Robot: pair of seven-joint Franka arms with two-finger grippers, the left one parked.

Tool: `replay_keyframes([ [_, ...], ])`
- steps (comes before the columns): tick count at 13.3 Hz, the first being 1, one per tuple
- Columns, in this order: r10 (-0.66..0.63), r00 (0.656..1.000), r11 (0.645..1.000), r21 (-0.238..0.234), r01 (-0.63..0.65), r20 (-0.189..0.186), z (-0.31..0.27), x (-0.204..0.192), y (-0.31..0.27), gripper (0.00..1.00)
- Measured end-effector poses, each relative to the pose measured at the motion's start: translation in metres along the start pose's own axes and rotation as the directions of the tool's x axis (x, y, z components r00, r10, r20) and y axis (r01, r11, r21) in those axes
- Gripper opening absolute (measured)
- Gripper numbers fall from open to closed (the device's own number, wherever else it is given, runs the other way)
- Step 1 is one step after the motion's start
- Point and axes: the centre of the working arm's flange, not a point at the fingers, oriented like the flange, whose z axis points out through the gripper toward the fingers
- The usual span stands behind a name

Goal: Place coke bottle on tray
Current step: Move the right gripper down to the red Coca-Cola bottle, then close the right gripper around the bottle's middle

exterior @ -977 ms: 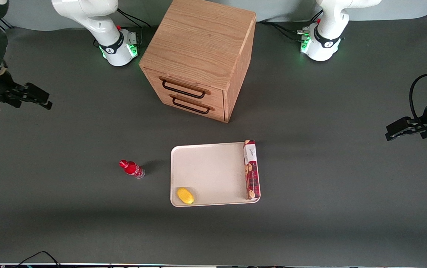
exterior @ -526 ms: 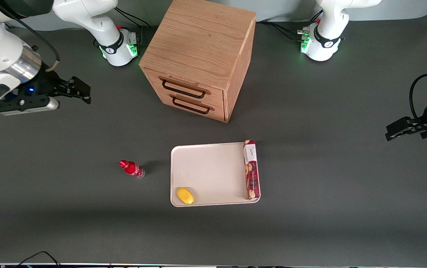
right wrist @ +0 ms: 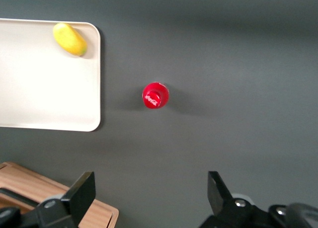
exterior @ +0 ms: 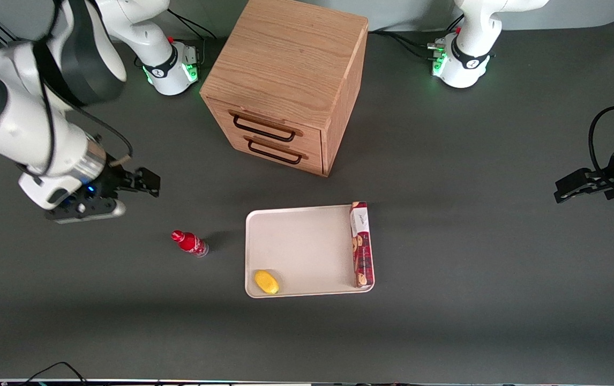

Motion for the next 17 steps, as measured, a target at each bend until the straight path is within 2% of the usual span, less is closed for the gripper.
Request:
replay_keyframes([
  [2, -0.008, 0.999, 1.000, -0.011, 0.008, 0.033, 0.036, 0.015, -0.006, 1.00],
  [3, -0.019, 0.999, 1.000, -0.015, 0.019, 0.038, 0.050, 0.022, -0.008, 1.00],
  [7, -0.068, 0.997, 0.997, -0.024, 0.069, 0.038, 0.105, 0.043, -0.018, 1.00],
  [11, -0.116, 0.993, 0.993, -0.027, 0.117, 0.024, 0.131, 0.052, -0.019, 1.00],
  [17, -0.126, 0.990, 0.991, -0.032, 0.128, 0.060, 0.159, 0.050, -0.015, 1.00],
])
